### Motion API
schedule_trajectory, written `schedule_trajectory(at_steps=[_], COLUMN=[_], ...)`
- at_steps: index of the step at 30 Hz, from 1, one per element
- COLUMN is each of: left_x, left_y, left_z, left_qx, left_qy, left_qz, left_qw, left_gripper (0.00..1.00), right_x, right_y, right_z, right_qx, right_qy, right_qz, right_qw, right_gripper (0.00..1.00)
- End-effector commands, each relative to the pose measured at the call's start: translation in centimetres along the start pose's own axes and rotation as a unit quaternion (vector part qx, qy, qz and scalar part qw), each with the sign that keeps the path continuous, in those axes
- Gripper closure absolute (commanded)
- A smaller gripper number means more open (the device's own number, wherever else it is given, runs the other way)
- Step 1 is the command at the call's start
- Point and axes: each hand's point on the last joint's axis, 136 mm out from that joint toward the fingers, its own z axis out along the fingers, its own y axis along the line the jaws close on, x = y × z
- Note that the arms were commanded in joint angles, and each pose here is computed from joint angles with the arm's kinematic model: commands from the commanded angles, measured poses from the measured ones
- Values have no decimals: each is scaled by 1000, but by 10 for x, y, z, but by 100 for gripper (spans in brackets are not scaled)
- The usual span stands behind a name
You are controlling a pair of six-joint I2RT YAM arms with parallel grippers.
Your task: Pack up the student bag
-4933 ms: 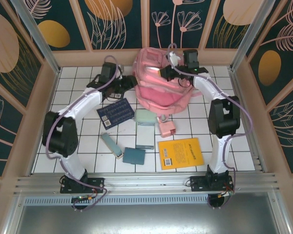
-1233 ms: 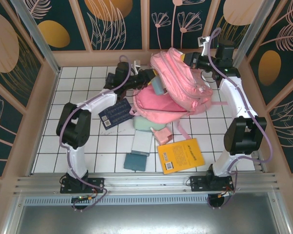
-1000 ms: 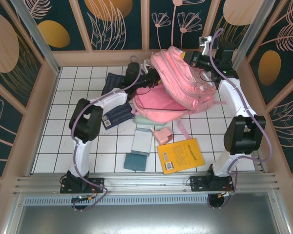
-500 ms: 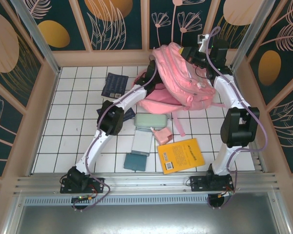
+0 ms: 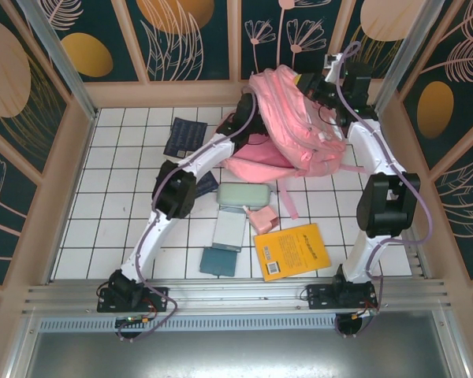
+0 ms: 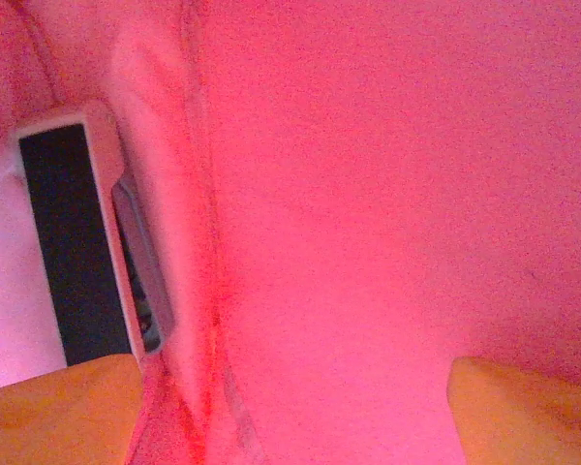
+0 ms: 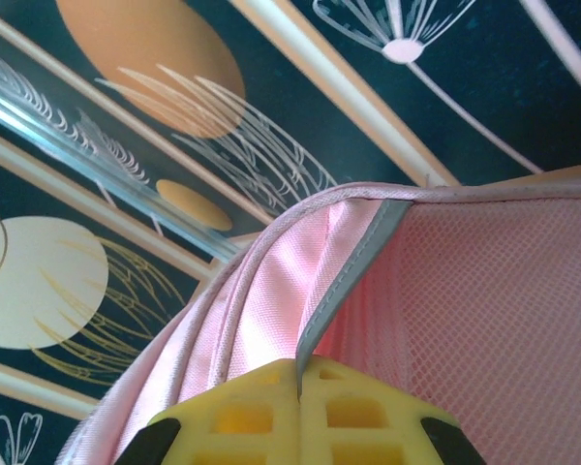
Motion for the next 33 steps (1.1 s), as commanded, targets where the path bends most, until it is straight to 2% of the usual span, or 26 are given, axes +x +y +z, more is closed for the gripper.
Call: schedule_trajectory(at_steps=[1,6,13,17,21,23,27,33], left_x=[-15,-14,10,37,76,99,133,178], left_y=[-84,-88,-47,-20,7,28,61,66], left_z=[-51,-99,-173,-210,-242,-249,-262,-249], left_qx=[44,-1,-156,-252,-336,-361,-442,-446], left_qy=[-29,-46,-69,-61,-28,0,53,107], left_qz=[74,97,87,55,67,83,126,132], left_qw=[996,994,981,964,939,929,887,879], left_gripper=[18,19,20,20,20,20,19,19], right_x=[-57,-63,-60,-57,-55,-53,-49,-46], right_y=[40,21,-6,-12,-14,-14,-16,-15], right_z=[-36,-49,-55,-56,-60,-60,-60,-62], right_qx=[-18,12,67,85,102,108,118,119], right_qy=[-81,-92,-89,-87,-87,-85,-79,-78], right_qz=[-74,-67,-51,-46,-46,-50,-51,-50], right_qw=[994,993,993,992,990,989,989,989], right_gripper=[100,100,100,100,100,100,100,100])
